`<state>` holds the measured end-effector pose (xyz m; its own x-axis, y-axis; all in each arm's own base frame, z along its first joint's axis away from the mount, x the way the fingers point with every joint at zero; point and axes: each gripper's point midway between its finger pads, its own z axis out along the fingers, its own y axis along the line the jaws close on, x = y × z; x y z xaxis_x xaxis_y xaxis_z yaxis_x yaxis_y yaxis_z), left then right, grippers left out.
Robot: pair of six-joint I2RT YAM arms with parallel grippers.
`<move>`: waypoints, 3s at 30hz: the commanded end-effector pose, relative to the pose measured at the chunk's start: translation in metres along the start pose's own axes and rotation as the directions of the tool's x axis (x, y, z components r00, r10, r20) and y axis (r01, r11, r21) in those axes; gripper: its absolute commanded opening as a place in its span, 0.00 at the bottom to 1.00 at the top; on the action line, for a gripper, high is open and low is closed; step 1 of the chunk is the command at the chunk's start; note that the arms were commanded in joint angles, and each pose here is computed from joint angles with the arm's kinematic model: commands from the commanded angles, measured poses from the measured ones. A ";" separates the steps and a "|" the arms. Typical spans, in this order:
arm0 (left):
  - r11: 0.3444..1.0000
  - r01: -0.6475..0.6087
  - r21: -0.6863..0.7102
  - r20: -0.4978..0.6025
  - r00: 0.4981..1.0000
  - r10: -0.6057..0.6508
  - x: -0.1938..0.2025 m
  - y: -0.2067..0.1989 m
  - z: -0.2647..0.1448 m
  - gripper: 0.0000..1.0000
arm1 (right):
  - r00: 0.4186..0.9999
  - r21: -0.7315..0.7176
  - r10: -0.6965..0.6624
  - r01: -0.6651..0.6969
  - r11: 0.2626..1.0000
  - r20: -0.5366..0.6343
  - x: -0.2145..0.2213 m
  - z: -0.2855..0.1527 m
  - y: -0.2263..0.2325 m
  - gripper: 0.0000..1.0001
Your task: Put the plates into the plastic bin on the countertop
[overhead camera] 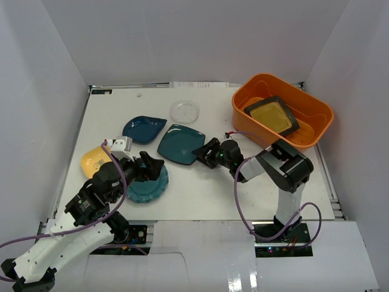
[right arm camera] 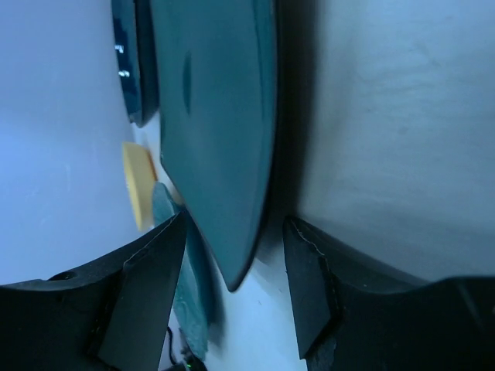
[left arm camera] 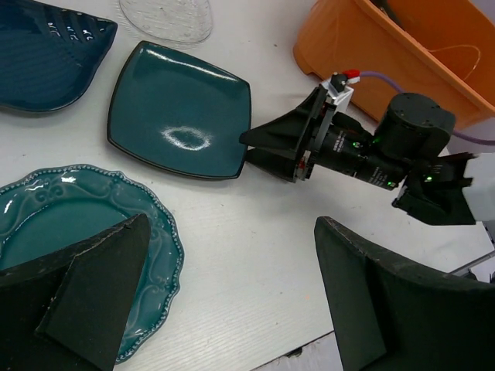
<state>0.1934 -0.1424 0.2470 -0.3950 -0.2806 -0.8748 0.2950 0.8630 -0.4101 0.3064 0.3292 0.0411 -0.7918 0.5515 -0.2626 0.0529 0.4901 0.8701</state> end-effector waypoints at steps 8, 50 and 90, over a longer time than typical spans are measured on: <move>1.000 -0.008 -0.021 0.003 1.000 0.008 0.001 0.004 0.001 0.98 | 0.971 -0.030 0.237 -0.237 0.971 0.001 0.035 0.019 0.004 0.59; 1.000 0.025 0.008 0.100 0.995 -0.026 -0.020 0.005 -0.018 0.98 | 0.852 -0.229 -0.139 0.287 0.930 0.505 -0.167 -0.207 0.188 0.08; 1.000 0.008 0.018 0.040 0.999 -0.008 -0.007 0.001 -0.009 0.98 | 0.856 0.430 -0.121 -0.126 0.894 0.502 -0.315 -0.246 -0.073 0.75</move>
<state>0.1895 -0.1350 0.2561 -0.3582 -0.3136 -0.8794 0.2987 0.8539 -0.4261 0.3932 -0.0319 0.1277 -0.4084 0.8111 -0.4187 0.4581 0.5789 0.6746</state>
